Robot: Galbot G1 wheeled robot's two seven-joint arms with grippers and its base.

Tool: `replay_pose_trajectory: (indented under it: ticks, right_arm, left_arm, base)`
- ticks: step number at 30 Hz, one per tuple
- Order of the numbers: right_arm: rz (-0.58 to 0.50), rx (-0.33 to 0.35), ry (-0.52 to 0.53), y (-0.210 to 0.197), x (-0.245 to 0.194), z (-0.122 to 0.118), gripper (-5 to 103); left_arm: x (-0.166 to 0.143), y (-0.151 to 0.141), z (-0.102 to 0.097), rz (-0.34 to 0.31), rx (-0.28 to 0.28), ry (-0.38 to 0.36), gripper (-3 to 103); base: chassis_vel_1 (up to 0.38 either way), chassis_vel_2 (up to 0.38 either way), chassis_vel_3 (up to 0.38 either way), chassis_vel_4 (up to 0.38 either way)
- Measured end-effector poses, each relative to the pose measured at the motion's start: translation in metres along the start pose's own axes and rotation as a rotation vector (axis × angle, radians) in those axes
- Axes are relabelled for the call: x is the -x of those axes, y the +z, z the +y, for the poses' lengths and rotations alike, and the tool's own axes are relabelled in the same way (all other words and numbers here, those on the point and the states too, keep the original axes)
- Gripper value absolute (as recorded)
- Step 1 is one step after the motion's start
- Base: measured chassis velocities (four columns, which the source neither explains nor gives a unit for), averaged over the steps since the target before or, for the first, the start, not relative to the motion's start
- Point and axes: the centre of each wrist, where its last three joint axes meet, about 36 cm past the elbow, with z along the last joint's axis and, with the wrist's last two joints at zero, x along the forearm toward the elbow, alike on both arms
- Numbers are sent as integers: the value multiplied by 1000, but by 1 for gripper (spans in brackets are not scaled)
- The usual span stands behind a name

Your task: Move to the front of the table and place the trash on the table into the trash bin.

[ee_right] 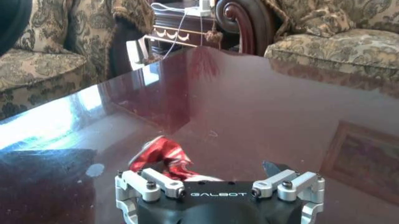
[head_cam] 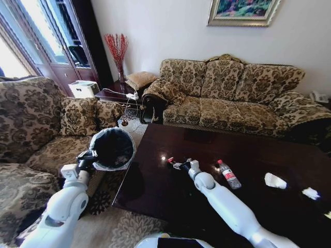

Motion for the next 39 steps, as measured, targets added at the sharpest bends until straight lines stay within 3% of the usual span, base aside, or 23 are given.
replay_pose_trajectory:
  ticks: [6,8,15,17,21,22,27,32,39]
  right_arm:
    - [-1,3,-12,2,12,4,102]
    - [-2,2,-15,2,12,4,98]
    - [3,1,-26,7,9,5,66]
    - [3,1,-27,8,8,6,66]
    - [3,1,-25,10,5,8,45]
    - [3,1,-25,10,5,8,45]
    - [-4,-2,-12,9,-1,10,23]
    - [-13,4,-5,6,-7,10,10]
    - [-47,5,4,-5,-20,10,9]
  left_arm:
    - [4,-1,0,-4,0,4,0]
    - [4,-1,-1,-3,0,6,0]
    - [7,0,-1,-1,0,8,0]
    - [7,0,-1,-1,0,8,0]
    - [7,0,-1,-1,-1,11,0]
    - [7,0,-1,-1,-1,11,0]
    - [6,-2,-2,-8,0,16,0]
    - [5,-4,-3,-14,-1,20,0]
    - [2,-5,-6,-14,-6,25,0]
  base:
    - [0,0,0,0]
    - [0,0,0,0]
    - [0,0,0,0]
    - [0,0,0,0]
    - [0,0,0,0]
    - [0,0,0,0]
    - [0,0,0,0]
    - [0,0,0,0]
    - [0,0,0,0]
